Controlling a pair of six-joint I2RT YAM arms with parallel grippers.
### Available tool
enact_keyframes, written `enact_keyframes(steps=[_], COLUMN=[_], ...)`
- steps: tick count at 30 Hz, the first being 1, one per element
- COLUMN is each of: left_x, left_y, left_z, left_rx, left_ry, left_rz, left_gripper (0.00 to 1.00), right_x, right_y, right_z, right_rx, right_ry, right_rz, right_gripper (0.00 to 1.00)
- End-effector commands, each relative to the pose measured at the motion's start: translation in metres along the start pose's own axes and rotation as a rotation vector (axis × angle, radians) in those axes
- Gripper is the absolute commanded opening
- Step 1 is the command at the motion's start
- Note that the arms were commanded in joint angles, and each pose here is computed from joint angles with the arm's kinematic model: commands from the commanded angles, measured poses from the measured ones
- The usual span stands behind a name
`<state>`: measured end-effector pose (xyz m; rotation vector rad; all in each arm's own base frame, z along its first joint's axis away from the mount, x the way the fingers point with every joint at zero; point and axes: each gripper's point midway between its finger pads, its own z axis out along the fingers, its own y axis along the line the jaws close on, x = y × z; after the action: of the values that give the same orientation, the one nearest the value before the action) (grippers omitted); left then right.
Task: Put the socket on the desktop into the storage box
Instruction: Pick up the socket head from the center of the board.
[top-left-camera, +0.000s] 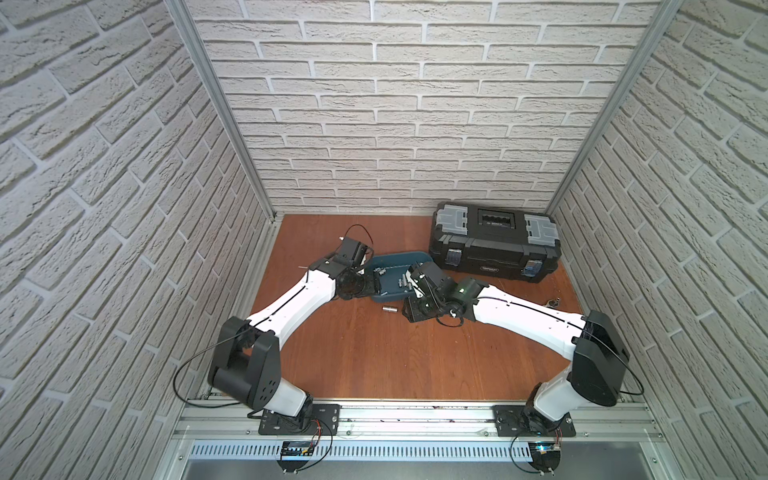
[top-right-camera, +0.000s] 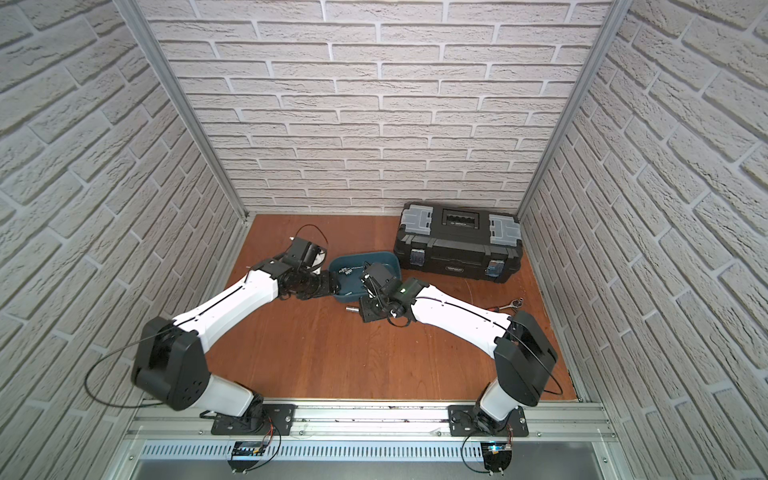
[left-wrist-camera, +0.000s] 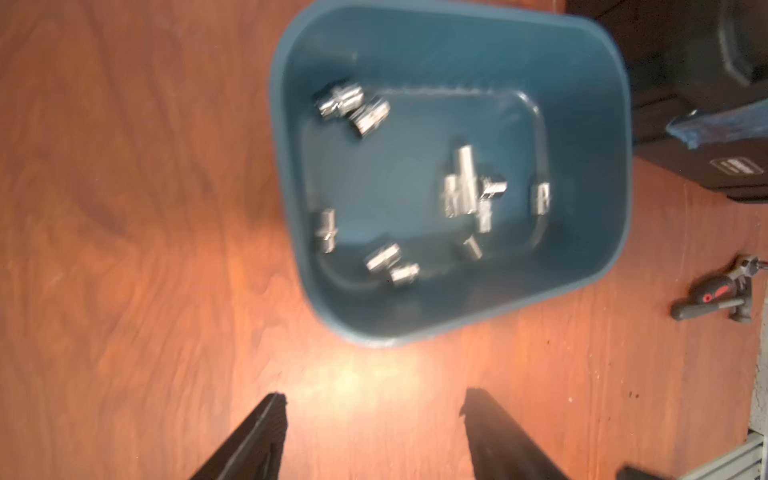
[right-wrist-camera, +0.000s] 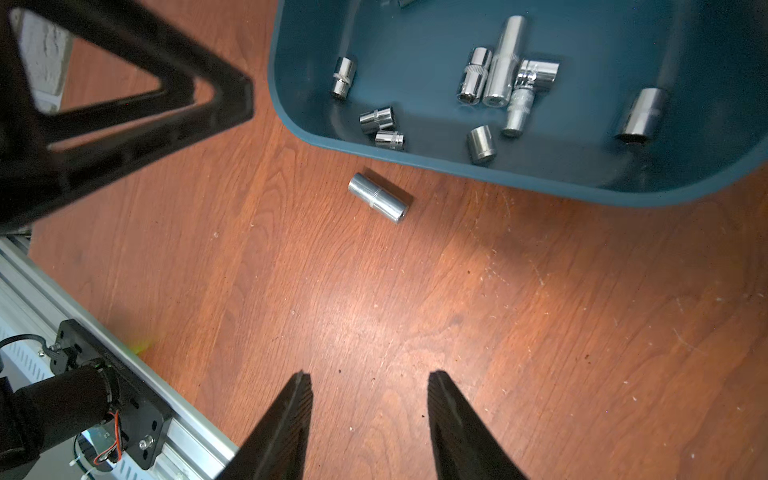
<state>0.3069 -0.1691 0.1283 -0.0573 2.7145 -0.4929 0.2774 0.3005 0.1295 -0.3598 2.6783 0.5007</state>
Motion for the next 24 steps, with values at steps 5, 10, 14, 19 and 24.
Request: enact_keyframes(steps=[5, 10, 14, 19, 24], left_x=[0.033, 0.056, 0.065, 0.068, 0.070], left_y=[0.022, 0.035, 0.038, 0.039, 0.040], left_z=[-0.020, -0.026, -0.028, -0.028, -0.027], left_rx=[0.020, 0.024, 0.033, 0.037, 0.034], left_ry=[-0.045, -0.047, -0.050, -0.045, -0.034], left_rz=[-0.080, -0.126, -0.146, -0.162, -0.171], left_gripper=[0.80, 0.81, 0.81, 0.82, 0.82], right_x=[-0.008, -0.010, -0.011, -0.011, -0.011], right_y=[0.015, 0.018, 0.019, 0.015, 0.004], right_z=[0.025, 0.041, 0.050, 0.062, 0.070], right_rx=[-0.017, -0.009, -0.001, 0.037, 0.112], right_ry=[0.021, 0.031, 0.034, 0.042, 0.049], right_rz=[-0.042, -0.083, -0.138, -0.225, -0.307], right_gripper=[0.52, 0.52, 0.52, 0.52, 0.51])
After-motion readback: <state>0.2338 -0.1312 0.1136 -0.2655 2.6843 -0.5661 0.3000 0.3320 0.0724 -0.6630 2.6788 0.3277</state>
